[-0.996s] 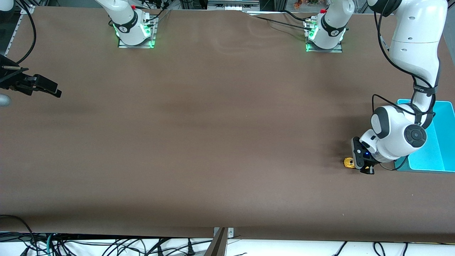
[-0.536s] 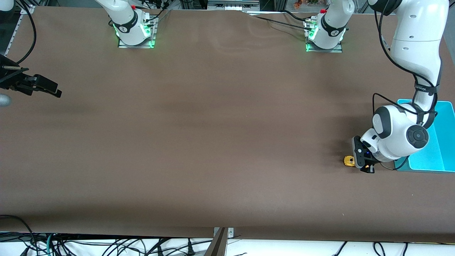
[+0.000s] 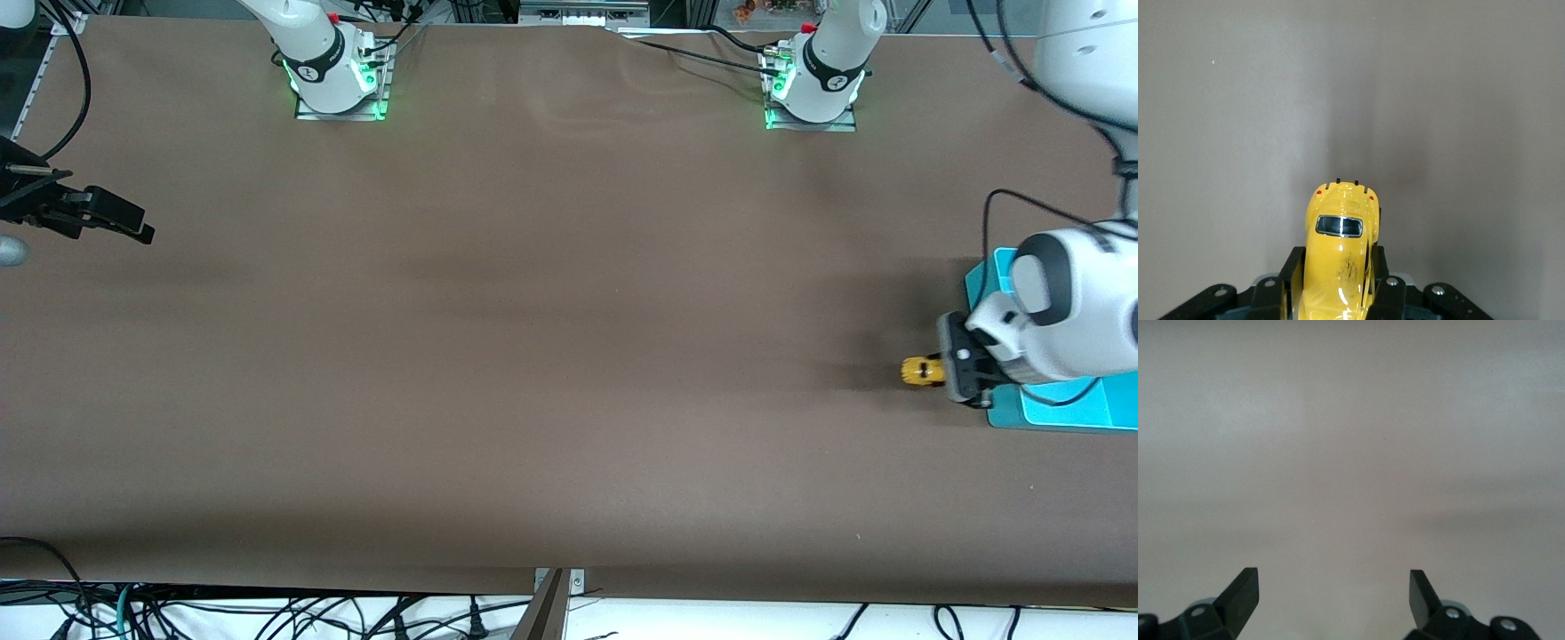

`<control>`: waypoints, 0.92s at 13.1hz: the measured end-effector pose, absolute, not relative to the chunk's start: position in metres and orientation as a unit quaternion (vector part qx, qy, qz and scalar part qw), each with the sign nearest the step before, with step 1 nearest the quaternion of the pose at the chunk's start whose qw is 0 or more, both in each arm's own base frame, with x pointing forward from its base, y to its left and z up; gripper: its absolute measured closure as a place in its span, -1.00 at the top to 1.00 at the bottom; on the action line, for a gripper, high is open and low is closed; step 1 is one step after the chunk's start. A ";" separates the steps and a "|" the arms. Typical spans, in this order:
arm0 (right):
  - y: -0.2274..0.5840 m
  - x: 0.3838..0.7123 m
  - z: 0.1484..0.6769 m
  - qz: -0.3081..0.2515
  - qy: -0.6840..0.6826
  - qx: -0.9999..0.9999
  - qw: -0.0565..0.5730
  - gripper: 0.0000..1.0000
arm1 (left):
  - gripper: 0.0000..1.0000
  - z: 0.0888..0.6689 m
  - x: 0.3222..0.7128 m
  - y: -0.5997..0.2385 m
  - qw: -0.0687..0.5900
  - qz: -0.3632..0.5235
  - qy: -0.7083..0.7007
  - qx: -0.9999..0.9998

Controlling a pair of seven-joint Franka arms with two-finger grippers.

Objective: Wind and store yellow beetle car
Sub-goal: 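Lift the car with the left gripper over the cyan bin, then lower the car into the bin and open the left gripper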

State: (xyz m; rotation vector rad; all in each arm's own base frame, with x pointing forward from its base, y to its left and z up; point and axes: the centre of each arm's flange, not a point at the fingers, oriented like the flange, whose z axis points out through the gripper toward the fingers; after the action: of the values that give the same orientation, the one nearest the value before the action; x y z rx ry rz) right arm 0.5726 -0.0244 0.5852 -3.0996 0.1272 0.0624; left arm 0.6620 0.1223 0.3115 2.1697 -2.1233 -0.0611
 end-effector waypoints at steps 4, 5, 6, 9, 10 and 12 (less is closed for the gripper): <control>-0.023 0.573 0.585 0.020 0.040 -0.999 0.019 1.00 | -0.13 0.337 0.652 0.192 0.054 -0.014 -0.707 0.705; -0.023 0.573 0.585 0.020 0.040 -0.999 0.019 1.00 | -0.13 0.340 0.647 0.209 0.056 -0.015 -0.708 0.704; -0.023 0.573 0.585 0.020 0.040 -0.999 0.019 1.00 | -0.13 0.343 0.642 0.227 0.058 -0.014 -0.709 0.703; -0.023 0.573 0.585 0.020 0.039 -0.999 0.019 1.00 | -0.13 0.344 0.625 0.273 0.058 -0.012 -0.714 0.697; -0.023 0.573 0.585 0.020 0.039 -0.999 0.019 1.00 | -0.13 0.340 0.618 0.289 0.061 -0.017 -0.716 0.695; -0.023 0.573 0.585 0.020 0.039 -0.999 0.019 1.00 | -0.13 0.321 0.602 0.321 0.072 -0.024 -0.714 0.696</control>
State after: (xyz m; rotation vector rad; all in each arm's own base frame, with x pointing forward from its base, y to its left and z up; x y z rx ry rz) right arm 0.5727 -0.0227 0.5852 -3.0998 0.1223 0.0623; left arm 0.6016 0.3211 0.3214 2.0915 -2.1447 -0.0716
